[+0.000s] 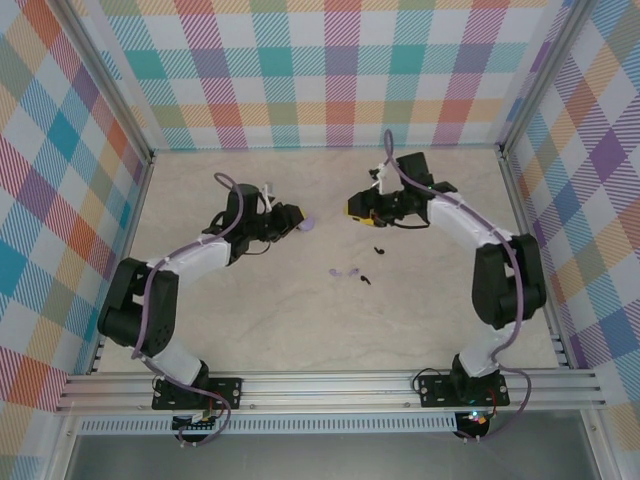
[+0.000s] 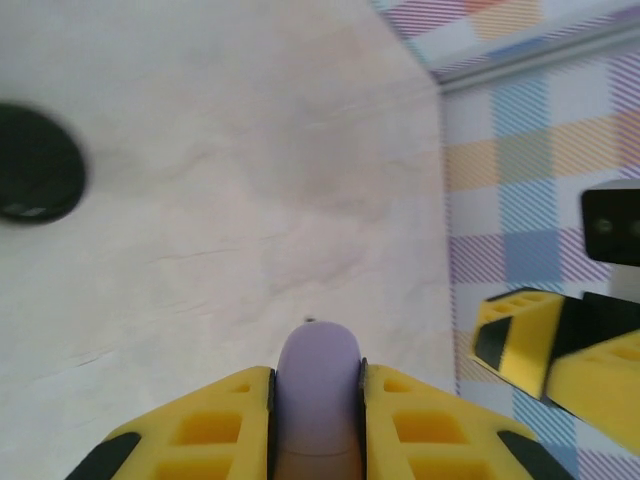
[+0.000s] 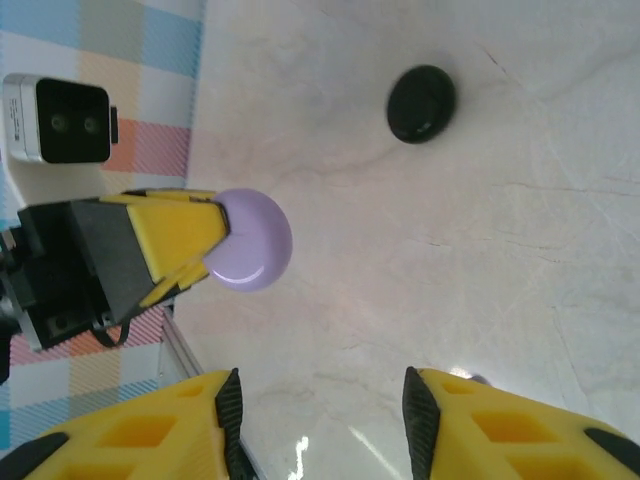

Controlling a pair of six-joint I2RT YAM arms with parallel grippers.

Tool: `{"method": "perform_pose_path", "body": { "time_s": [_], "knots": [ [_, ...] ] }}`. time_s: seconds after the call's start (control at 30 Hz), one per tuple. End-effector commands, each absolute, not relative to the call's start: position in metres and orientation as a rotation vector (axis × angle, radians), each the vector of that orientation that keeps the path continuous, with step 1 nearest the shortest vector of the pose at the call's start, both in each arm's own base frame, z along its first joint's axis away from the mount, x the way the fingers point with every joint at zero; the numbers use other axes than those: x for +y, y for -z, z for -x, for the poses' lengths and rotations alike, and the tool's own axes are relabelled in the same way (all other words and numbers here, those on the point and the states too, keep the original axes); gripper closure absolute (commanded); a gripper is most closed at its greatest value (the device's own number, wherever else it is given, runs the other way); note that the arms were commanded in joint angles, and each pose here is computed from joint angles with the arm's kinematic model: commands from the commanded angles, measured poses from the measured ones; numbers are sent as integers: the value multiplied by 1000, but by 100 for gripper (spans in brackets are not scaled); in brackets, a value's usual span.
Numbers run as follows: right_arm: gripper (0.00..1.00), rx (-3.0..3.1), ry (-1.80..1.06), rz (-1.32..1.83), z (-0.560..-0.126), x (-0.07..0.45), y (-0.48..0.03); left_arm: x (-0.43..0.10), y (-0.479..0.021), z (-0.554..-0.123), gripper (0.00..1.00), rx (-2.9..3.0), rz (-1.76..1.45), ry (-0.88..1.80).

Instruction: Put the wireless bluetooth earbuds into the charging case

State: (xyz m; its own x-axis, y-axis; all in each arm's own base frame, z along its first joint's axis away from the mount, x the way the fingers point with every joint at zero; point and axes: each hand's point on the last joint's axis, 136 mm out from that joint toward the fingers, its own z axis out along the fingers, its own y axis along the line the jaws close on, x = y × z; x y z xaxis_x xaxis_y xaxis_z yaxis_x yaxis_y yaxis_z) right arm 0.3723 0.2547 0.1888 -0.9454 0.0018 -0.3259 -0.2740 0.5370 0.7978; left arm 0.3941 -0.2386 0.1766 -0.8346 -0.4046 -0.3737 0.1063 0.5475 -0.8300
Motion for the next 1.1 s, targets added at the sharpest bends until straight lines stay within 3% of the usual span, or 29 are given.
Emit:
{"method": "perform_pose_path", "body": {
  "time_s": [0.0,0.2,0.4,1.07],
  "knots": [
    [49,2308,-1462,459,-352,259,-232,-252,-245,-381,91,2099,-33,1331],
    [46,2162,-1564,584,-335,265,-277,-260,-314,-356,89,1940,-256,1398],
    [45,2067,-1626,649,-328,274,-304,-270,-346,-333,87,1858,-390,1434],
    [51,1925,-1705,823,-309,303,-342,-289,-354,-317,86,1847,-495,1455]
  ]
}}
